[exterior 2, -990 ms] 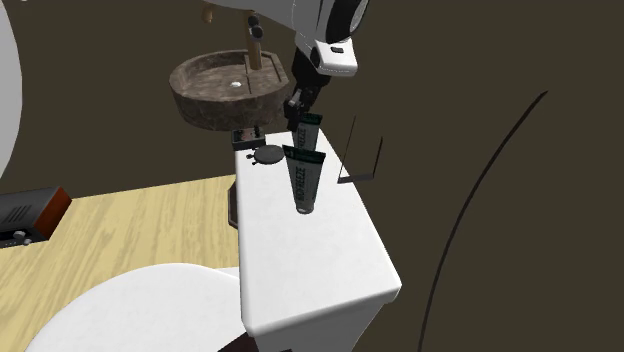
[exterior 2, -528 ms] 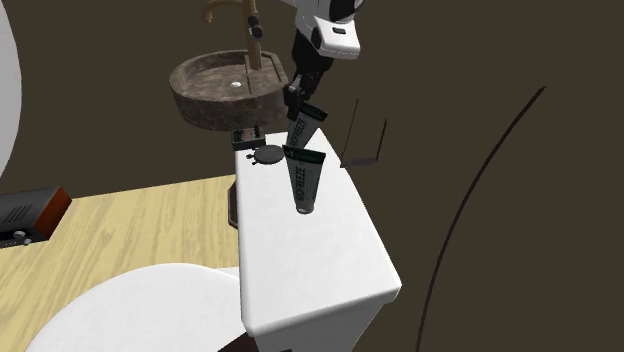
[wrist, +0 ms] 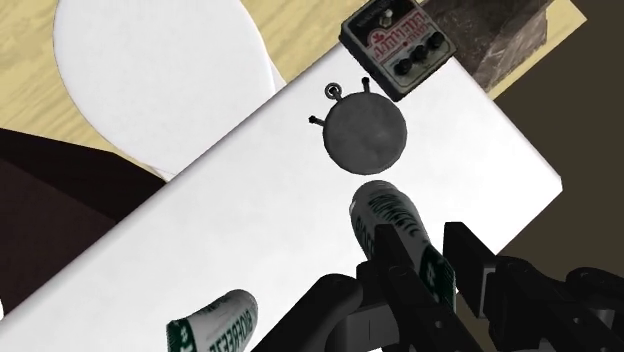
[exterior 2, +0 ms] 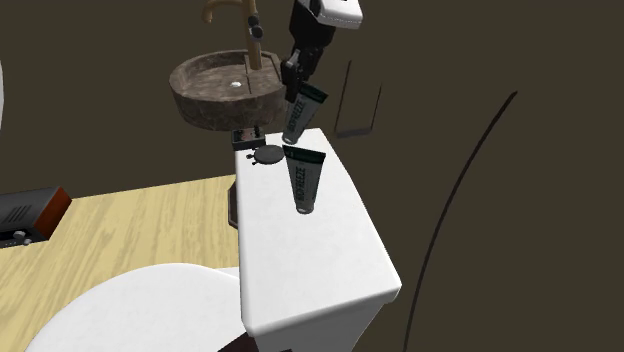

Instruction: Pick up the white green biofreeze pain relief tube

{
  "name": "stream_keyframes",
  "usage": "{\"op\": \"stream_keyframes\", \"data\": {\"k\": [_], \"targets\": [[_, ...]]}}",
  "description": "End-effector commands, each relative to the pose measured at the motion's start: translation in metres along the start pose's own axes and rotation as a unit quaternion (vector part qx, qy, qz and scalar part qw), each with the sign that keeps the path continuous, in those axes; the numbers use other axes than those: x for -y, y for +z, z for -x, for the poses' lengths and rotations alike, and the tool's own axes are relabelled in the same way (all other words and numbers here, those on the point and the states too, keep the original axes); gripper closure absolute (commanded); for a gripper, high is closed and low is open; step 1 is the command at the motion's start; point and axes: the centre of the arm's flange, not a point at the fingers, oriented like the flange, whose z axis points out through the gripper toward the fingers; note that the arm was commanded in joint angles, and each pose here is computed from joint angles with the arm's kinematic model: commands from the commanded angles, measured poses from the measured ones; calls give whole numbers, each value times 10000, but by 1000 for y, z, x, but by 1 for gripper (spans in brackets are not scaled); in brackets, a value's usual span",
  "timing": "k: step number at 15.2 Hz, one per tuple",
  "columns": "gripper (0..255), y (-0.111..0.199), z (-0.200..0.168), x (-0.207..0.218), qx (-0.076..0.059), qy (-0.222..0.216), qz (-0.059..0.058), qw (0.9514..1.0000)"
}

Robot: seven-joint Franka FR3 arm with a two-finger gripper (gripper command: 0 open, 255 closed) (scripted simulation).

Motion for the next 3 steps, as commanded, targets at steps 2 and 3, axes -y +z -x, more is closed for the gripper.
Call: {"op": "stream_keyframes", "data": {"k": [2, 3], "targets": [[255, -11, 3, 1, 0, 1, 0, 10000], [255, -11, 3, 1, 0, 1, 0, 10000]]}}
